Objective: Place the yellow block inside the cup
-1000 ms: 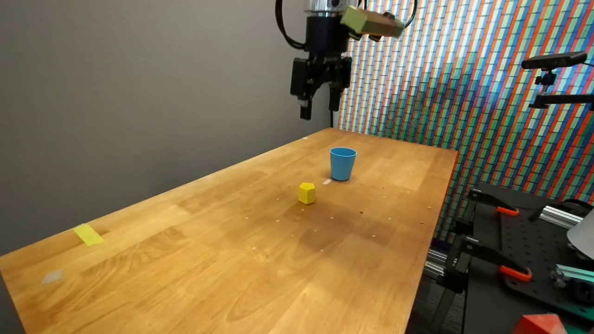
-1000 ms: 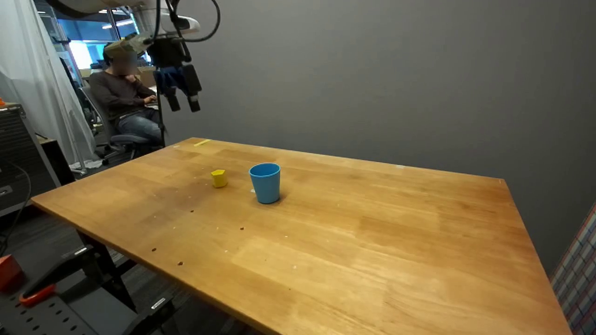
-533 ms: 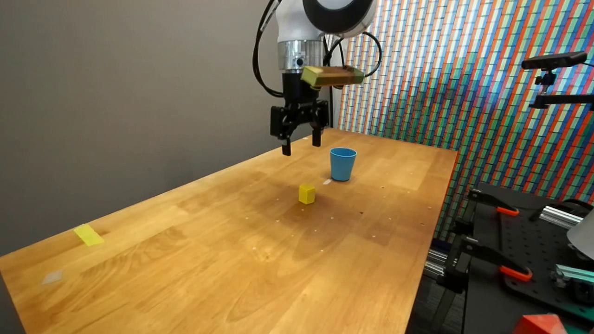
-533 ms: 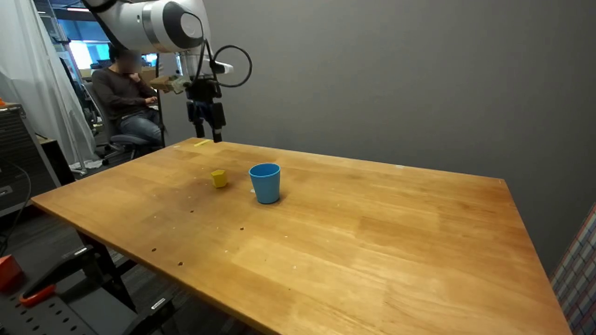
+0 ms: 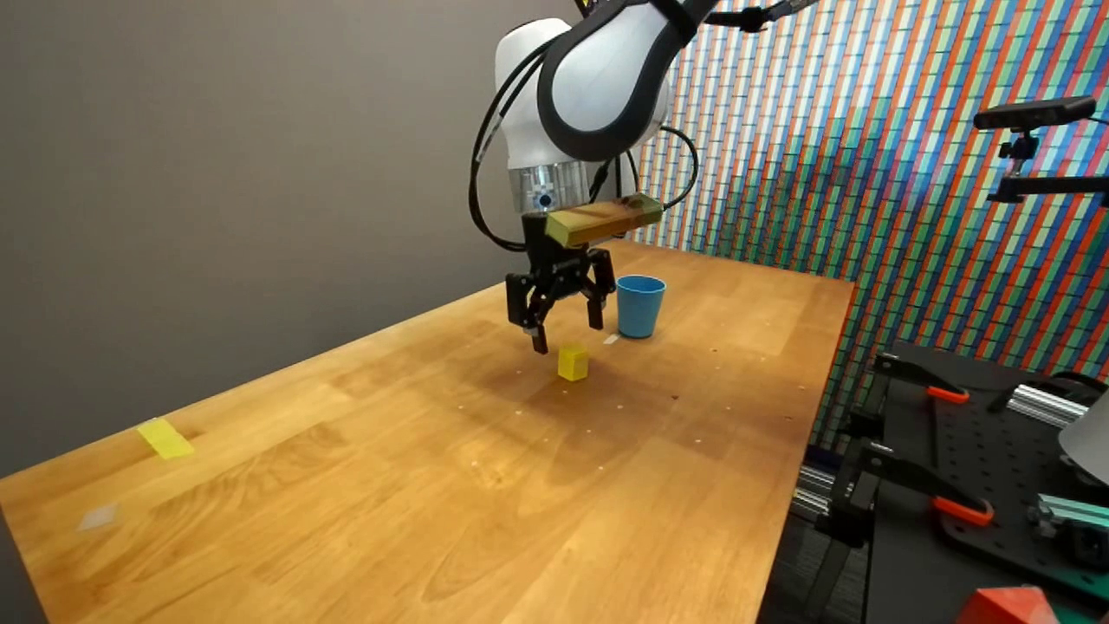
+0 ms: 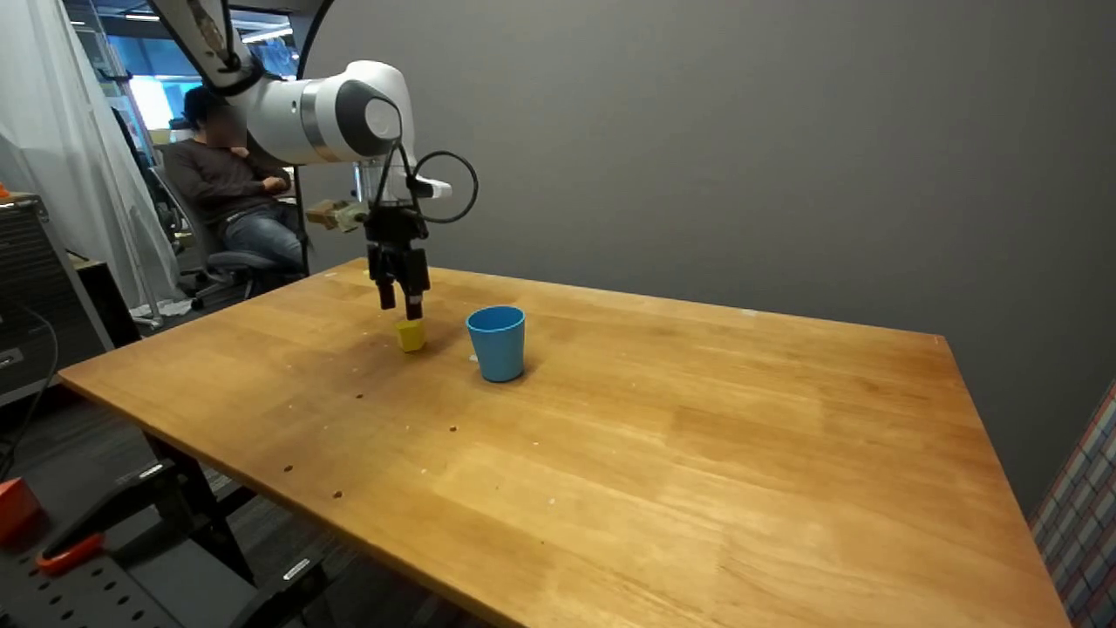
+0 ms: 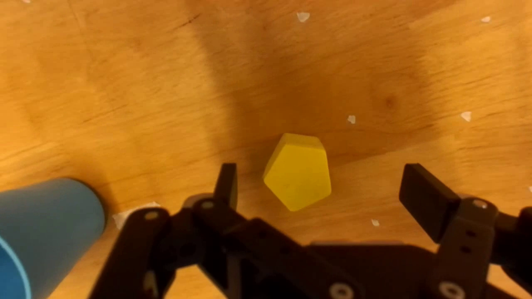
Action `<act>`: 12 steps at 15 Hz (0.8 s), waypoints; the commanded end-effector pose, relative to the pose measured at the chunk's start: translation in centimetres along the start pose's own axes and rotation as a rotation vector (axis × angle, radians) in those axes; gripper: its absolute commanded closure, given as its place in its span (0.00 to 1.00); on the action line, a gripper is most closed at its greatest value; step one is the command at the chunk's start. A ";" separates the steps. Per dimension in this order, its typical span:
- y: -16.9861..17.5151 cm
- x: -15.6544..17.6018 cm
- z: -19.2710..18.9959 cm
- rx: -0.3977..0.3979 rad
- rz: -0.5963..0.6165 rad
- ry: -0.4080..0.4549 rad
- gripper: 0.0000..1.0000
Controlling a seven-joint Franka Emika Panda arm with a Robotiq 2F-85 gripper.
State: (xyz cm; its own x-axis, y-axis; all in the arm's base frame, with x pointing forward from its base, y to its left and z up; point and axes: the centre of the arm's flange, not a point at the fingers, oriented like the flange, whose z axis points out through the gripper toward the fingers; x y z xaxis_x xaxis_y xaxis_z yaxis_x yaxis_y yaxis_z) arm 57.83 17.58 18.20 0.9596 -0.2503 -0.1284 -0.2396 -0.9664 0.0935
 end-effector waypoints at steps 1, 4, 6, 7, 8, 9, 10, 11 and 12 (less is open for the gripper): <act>-1.0 1.2 1.7 -0.015 0.048 -0.010 0.00; -1.0 1.5 2.7 -0.044 0.082 0.008 0.26; -0.8 1.8 2.7 -0.064 0.113 0.031 0.42; -0.7 2.0 2.7 -0.077 0.124 0.040 0.49; -0.7 2.1 2.6 -0.079 0.134 0.042 0.58; -0.7 2.0 2.3 -0.084 0.147 0.036 0.65; -0.8 1.7 1.9 -0.089 0.157 0.034 0.73; -1.0 1.2 1.0 -0.091 0.165 0.039 0.78; -0.9 0.6 -0.2 -0.083 0.173 0.040 0.78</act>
State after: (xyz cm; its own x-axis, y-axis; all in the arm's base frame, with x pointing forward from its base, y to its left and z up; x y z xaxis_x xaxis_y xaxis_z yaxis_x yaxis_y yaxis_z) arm 58.86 17.52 15.41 0.9207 -0.3805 -0.0869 -0.3617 -0.9155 0.1763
